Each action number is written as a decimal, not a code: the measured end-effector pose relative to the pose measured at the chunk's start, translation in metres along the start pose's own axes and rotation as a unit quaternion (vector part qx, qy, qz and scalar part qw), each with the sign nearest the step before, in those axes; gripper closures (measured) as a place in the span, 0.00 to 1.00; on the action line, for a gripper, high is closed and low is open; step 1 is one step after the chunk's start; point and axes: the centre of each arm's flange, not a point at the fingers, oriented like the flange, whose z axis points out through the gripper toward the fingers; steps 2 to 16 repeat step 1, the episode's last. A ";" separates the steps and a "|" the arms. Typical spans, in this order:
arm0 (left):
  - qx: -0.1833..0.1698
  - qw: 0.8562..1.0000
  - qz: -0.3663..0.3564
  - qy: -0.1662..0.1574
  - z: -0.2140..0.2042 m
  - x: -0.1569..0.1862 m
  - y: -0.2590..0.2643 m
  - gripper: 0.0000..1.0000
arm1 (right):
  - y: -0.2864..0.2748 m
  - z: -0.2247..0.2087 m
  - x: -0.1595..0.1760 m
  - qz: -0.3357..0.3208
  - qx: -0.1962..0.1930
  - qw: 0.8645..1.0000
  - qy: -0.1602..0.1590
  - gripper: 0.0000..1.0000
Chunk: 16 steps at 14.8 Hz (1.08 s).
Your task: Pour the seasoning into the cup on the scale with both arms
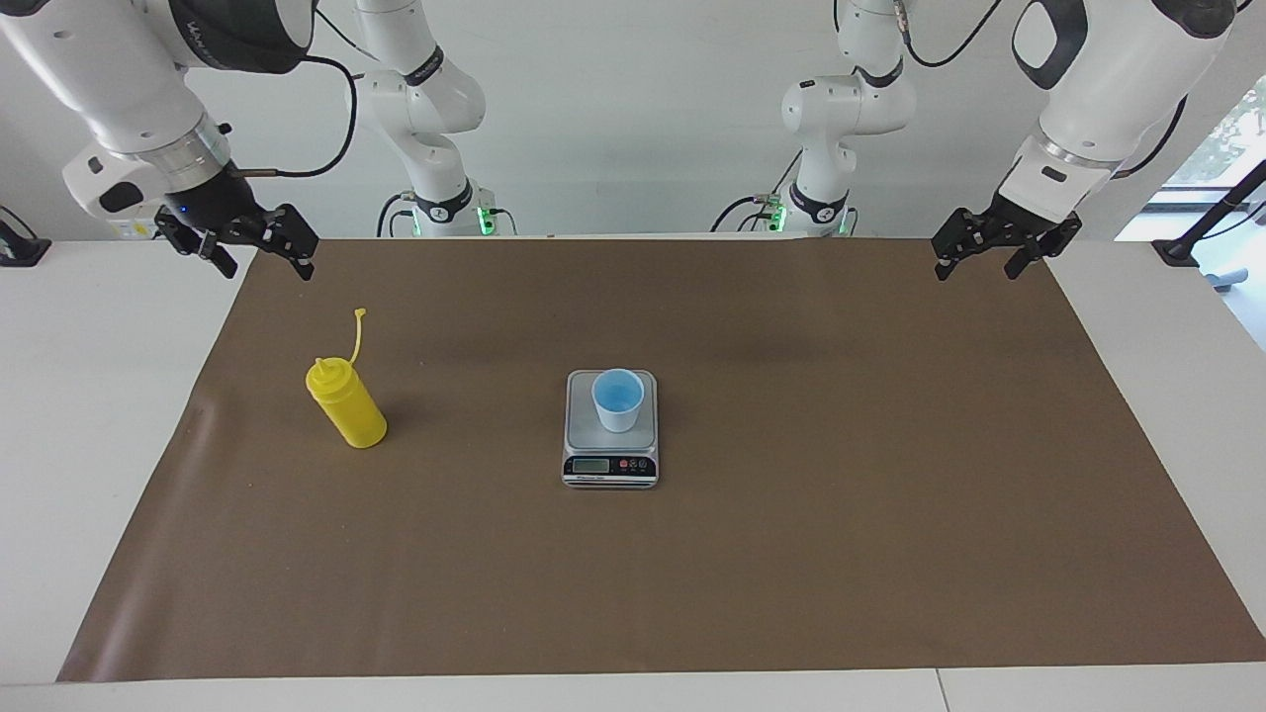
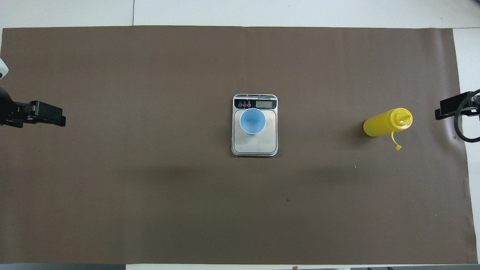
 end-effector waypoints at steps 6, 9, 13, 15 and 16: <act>0.000 1.000 0.000 0.000 0.000 0.000 0.000 0.00 | 0.000 0.000 0.000 -0.002 -0.001 1.000 0.000 0.00; 0.000 1.000 0.000 0.000 0.000 0.000 0.000 0.00 | 0.000 0.000 0.000 -0.002 -0.001 1.000 0.000 0.00; 0.000 1.000 0.000 0.000 0.000 0.000 0.000 0.00 | 0.000 0.000 0.000 -0.002 -0.001 1.000 0.000 0.00; 0.000 1.000 0.000 0.000 0.000 0.000 0.000 0.00 | 0.000 0.000 0.000 -0.002 -0.001 1.000 0.000 0.00; 0.000 1.000 0.000 0.000 0.000 0.000 0.000 0.00 | 0.000 0.000 0.000 -0.002 -0.001 1.000 0.000 0.00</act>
